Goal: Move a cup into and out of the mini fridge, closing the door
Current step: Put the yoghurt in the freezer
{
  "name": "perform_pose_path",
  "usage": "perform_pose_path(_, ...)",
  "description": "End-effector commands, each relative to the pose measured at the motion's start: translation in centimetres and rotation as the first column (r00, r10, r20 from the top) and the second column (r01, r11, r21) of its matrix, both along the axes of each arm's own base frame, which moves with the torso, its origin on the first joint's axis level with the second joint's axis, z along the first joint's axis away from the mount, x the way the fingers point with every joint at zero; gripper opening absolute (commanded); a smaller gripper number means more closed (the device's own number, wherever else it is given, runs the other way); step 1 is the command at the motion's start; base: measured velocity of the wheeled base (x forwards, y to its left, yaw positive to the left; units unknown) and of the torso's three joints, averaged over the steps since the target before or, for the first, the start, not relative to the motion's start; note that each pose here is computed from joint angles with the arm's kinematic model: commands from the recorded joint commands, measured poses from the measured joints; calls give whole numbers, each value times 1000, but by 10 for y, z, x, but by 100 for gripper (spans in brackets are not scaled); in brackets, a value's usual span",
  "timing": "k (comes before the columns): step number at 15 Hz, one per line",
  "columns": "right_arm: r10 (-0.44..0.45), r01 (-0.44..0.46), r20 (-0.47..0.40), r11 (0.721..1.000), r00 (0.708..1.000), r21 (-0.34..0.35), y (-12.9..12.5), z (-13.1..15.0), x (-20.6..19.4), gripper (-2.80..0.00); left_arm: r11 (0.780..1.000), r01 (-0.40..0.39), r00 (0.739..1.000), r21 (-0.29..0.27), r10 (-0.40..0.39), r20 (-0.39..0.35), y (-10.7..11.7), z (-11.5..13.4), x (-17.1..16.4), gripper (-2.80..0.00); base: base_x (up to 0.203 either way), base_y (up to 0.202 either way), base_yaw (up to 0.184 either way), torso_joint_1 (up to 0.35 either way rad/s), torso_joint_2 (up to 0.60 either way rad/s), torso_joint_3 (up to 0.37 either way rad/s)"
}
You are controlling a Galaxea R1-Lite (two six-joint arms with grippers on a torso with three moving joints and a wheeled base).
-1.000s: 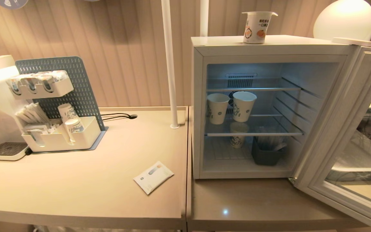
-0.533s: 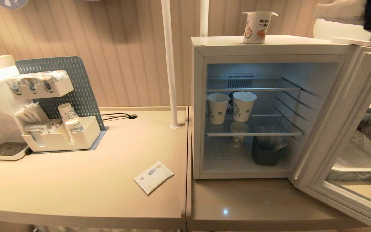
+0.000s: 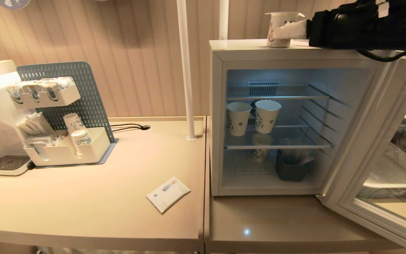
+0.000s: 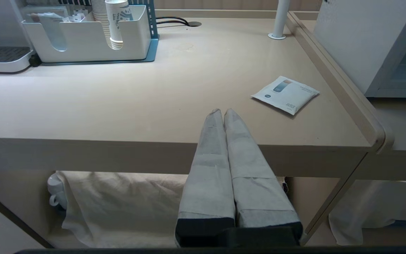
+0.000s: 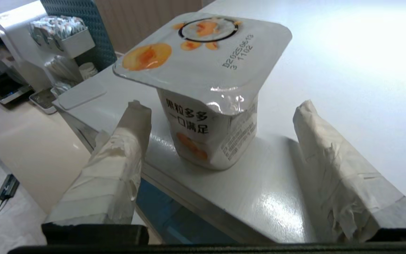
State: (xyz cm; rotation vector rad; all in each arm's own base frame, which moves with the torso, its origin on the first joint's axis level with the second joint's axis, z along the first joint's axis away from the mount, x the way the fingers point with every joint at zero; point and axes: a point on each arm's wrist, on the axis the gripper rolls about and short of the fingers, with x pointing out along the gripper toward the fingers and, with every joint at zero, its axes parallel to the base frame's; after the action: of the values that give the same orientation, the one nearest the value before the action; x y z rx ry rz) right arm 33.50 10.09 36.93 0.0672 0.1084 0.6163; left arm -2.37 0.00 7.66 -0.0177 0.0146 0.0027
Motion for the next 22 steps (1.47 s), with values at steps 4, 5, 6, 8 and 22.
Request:
perform_pose_path(4,-12,12,-2,1000,1000,-2,8,-17,26,0,1000,-1,1000,-1,1,2,0,0,0,-280,0,0,0,0,0,0)
perform_pose_path(5,-13,13,0,1000,1000,-3,8,-17,26,0,1000,-1,1000,-1,1,1,0,0,0,-280,0,0,0,0,0,0)
perform_pose_path(6,-11,11,3,1000,1000,-3,8,-17,26,0,1000,-1,1000,-1,1,2,0,0,0,-280,0,0,0,0,0,0)
perform_pose_path(8,-11,11,22,1000,1000,2,9,-16,27,0,1000,-1,1000,-1,1,1,0,0,0,-280,0,0,0,0,0,0)
perform_pose_path(22,-39,39,43,999,998,3,-10,13,-37,-280,1000,-1,1000,-1,1,2,0,0,0,-280,0,0,0,0,0,0)
